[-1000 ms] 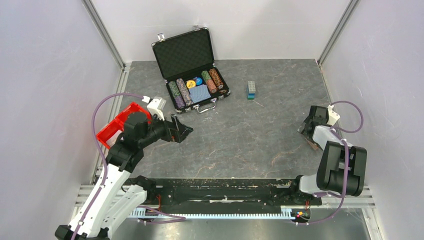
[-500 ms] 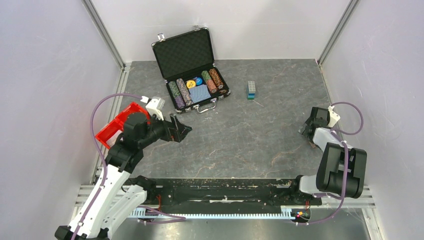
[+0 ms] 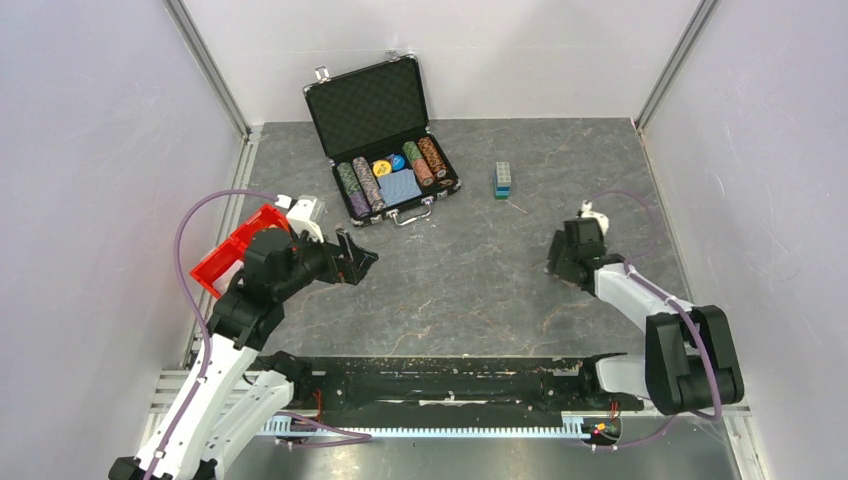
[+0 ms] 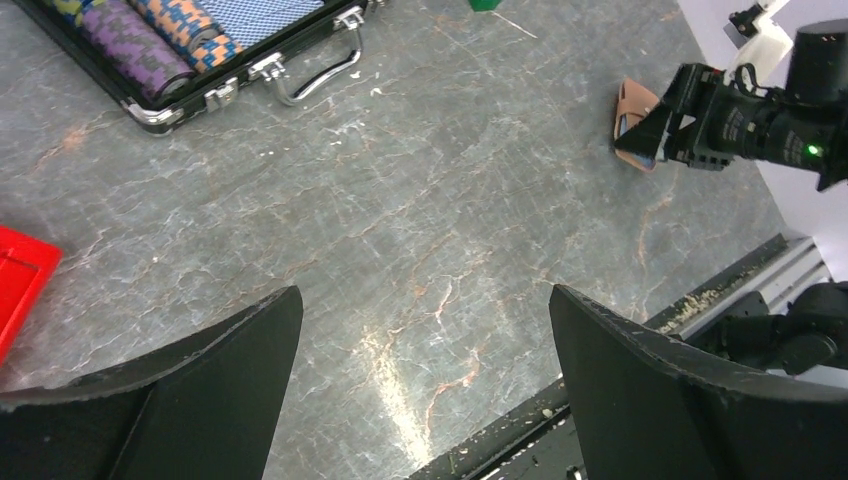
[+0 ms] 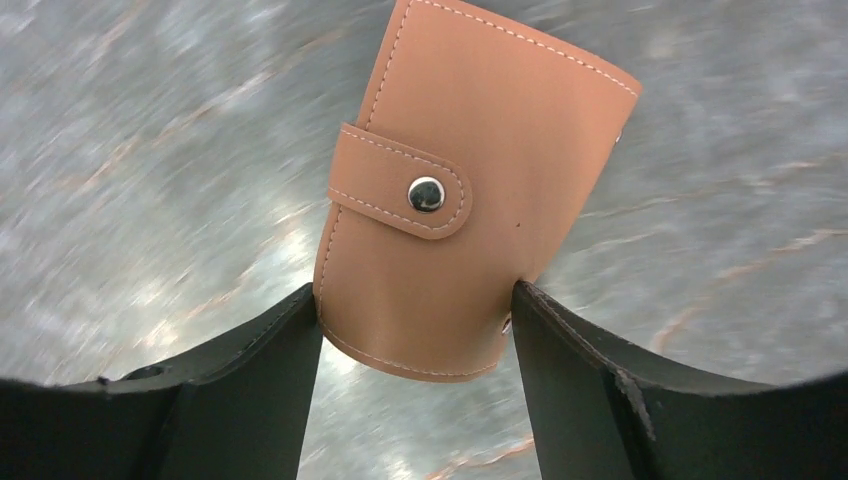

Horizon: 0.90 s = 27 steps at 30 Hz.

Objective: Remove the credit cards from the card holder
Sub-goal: Move the card holder to the center of the board.

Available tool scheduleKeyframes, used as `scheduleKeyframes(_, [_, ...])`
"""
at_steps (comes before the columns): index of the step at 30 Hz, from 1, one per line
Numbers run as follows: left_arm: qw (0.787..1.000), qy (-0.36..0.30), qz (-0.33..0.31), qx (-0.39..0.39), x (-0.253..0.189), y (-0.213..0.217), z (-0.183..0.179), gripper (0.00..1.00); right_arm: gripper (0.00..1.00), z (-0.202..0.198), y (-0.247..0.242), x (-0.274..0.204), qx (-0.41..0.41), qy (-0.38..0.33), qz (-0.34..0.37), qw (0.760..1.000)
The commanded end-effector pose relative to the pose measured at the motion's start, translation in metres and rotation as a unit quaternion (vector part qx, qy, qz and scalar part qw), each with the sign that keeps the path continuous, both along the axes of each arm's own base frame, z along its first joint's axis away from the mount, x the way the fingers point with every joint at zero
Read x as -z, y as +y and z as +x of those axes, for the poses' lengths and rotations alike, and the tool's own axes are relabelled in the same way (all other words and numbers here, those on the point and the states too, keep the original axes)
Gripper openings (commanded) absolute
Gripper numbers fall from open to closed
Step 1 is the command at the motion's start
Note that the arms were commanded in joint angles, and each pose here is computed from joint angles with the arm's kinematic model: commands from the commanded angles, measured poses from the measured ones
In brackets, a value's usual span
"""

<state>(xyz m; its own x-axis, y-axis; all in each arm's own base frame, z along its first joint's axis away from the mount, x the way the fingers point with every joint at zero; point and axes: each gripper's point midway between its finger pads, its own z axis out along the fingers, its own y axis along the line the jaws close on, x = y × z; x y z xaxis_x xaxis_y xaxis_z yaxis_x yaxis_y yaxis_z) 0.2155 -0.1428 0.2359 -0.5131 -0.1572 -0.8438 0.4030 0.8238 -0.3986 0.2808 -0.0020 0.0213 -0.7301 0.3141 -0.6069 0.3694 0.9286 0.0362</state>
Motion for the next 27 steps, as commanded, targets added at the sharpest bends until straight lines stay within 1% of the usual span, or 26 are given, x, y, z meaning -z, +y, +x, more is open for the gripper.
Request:
scheduleKeyframes(1, [0.999, -0.019, 0.030, -0.016, -0.004, 0.009, 0.006, 1.00, 0.67, -0.031, 0.056, 0.014, -0.088, 0.041, 0.042, 0.994])
scheduleKeyframes(5, [0.999, -0.020, 0.032, -0.020, -0.003, 0.011, 0.005, 1.00, 0.67, -0.052, 0.100, 0.020, -0.172, 0.051, 0.040, 0.983])
scheduleKeyframes(7, [0.999, -0.020, 0.034, -0.024, -0.003, 0.013, 0.006, 1.00, 0.66, -0.064, 0.123, 0.021, -0.218, 0.057, 0.037, 0.974])
scheduleKeyframes(12, [0.999, -0.014, 0.039, -0.028, 0.000, 0.014, 0.008, 1.00, 0.67, -0.106, 0.178, 0.019, -0.332, 0.066, 0.018, 0.941])
scheduleKeyframes(15, [0.999, -0.010, 0.042, -0.028, 0.003, 0.014, 0.008, 1.00, 0.70, -0.132, 0.201, 0.016, -0.390, 0.072, 0.015, 0.918])
scheduleKeyframes(17, [0.999, -0.012, 0.043, -0.029, 0.002, 0.015, 0.008, 1.00, 0.73, -0.147, 0.208, 0.013, -0.414, 0.075, 0.013, 0.907])
scheduleKeyframes(20, [0.998, -0.011, 0.044, -0.031, 0.002, 0.016, 0.008, 1.00, 0.78, -0.156, 0.213, 0.003, -0.428, 0.071, 0.030, 0.901])
scheduleKeyframes(22, [0.998, -0.009, 0.047, -0.035, 0.003, 0.017, 0.008, 1.00, 0.81, -0.156, 0.220, -0.012, -0.435, 0.048, 0.055, 0.897])
scheduleKeyframes(24, [0.998, -0.005, 0.049, -0.045, 0.003, 0.020, 0.009, 1.00, 0.84, -0.153, 0.229, -0.029, -0.451, 0.016, 0.078, 0.889])
scheduleKeyframes(25, [0.997, -0.002, 0.051, -0.049, 0.004, 0.021, 0.009, 1.00, 0.85, -0.151, 0.232, -0.035, -0.456, -0.001, 0.086, 0.886])
scheduleKeyframes(27, [0.997, 0.000, 0.048, -0.053, 0.003, 0.022, 0.009, 1.00, 0.85, -0.144, 0.231, -0.046, -0.450, -0.028, 0.089, 0.888])
